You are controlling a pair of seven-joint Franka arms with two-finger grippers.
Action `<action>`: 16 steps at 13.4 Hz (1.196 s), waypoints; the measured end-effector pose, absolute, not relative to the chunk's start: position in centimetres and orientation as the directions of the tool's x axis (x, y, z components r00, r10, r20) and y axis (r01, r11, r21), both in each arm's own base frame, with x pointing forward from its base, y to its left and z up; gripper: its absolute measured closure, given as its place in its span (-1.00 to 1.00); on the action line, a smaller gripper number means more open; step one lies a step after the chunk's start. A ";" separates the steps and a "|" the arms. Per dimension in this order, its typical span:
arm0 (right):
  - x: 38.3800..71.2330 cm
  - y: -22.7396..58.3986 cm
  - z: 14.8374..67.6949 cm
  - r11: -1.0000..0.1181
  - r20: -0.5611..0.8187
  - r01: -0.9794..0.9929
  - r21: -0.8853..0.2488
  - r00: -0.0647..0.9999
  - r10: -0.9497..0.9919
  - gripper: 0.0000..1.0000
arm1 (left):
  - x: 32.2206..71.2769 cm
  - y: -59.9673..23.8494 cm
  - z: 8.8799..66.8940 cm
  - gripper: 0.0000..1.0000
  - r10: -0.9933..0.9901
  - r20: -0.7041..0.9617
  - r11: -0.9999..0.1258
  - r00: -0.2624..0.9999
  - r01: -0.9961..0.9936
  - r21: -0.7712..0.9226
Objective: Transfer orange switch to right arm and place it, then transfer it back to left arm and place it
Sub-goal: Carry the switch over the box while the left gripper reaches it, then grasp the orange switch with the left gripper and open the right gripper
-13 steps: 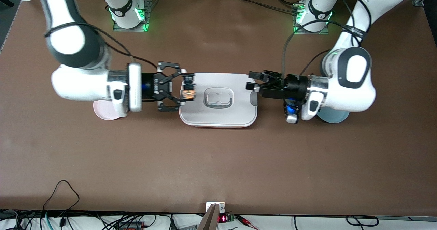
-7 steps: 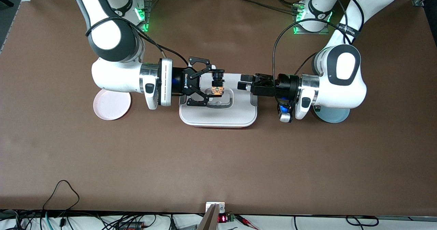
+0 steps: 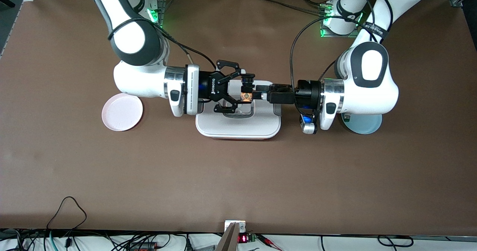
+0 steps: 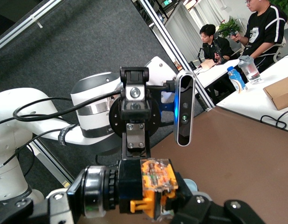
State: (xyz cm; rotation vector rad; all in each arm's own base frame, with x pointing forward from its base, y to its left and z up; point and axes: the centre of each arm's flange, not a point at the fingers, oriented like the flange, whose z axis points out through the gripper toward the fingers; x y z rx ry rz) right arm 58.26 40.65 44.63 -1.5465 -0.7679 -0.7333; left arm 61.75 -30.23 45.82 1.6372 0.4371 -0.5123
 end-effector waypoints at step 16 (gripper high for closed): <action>58.2 40.7 44.4 -0.086 0.797 0.797 -0.597 0.602 0.048 -0.47 | 61.8 -31.0 44.5 0.33 -0.006 -0.640 -0.125 0.768 0.635 0.762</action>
